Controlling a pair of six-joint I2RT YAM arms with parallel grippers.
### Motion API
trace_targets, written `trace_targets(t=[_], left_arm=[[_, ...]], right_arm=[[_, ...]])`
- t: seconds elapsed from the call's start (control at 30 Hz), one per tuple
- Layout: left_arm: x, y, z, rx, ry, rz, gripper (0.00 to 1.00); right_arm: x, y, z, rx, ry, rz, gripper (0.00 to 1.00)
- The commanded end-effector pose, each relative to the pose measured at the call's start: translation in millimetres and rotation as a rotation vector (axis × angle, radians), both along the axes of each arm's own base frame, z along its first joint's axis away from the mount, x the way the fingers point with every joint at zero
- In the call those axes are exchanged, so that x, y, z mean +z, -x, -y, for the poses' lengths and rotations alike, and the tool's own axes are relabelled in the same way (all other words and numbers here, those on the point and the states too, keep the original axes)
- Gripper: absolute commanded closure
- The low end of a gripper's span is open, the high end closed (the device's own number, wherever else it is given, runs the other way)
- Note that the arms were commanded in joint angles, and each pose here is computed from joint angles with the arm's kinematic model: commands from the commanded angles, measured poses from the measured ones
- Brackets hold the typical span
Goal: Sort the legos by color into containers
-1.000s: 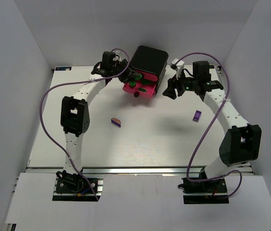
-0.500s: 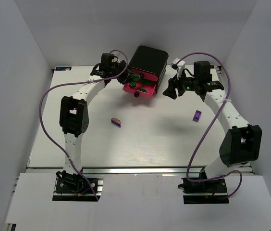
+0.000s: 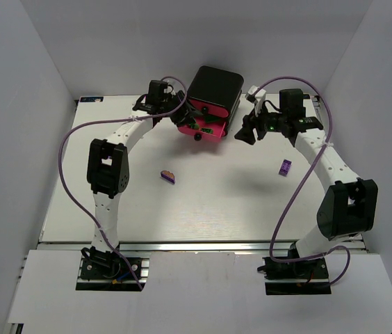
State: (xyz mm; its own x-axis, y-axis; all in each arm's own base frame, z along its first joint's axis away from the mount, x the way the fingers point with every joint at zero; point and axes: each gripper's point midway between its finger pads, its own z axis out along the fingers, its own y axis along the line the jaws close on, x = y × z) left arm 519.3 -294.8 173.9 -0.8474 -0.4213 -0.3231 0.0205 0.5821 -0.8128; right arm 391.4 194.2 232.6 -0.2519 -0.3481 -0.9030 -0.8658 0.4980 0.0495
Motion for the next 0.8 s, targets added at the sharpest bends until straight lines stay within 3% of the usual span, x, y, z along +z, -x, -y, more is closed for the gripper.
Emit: trace_targets(t=[0.0,0.03,0.1,0.13,0.17,0.27,0.3,0.43,0.47,0.57,0.77], left_arm=[[38,6,-6,0.006,0.013,0.072,0.42],[42,4,-12,0.016,0.014,0.081,0.47],[58,4,-19,0.034,0.016,0.115,0.59],[60,7,-21,0.037,0.008,0.126,0.72],[67,5,-30,0.058,-0.001,0.142,0.78],[84,12,-53,0.11,-0.043,0.186,0.85],[87,14,-57,0.126,-0.059,0.199,0.84],[90,40,-92,0.197,-0.098,0.216,0.6],[83,54,-102,0.215,-0.108,0.202,0.47],[66,81,-122,0.253,-0.123,0.177,0.32],[45,114,-144,0.306,-0.132,0.137,0.27]], right_arm=[[9,1,-9,0.101,-0.003,0.062,0.36],[2,6,-13,0.14,0.006,0.048,0.37],[-1,17,-27,0.296,0.015,0.126,0.55],[-4,16,-32,0.346,0.021,0.145,0.64],[-9,25,-38,0.397,0.025,0.129,0.79],[-24,28,-61,0.533,0.096,0.172,1.0],[-28,29,-71,0.557,0.117,0.18,1.0],[-54,19,-103,0.547,0.224,0.17,1.0],[-62,10,-101,0.503,0.28,0.175,1.0],[-81,-6,-113,0.403,0.381,0.176,1.0],[-105,-54,-112,0.124,0.576,0.229,1.0]])
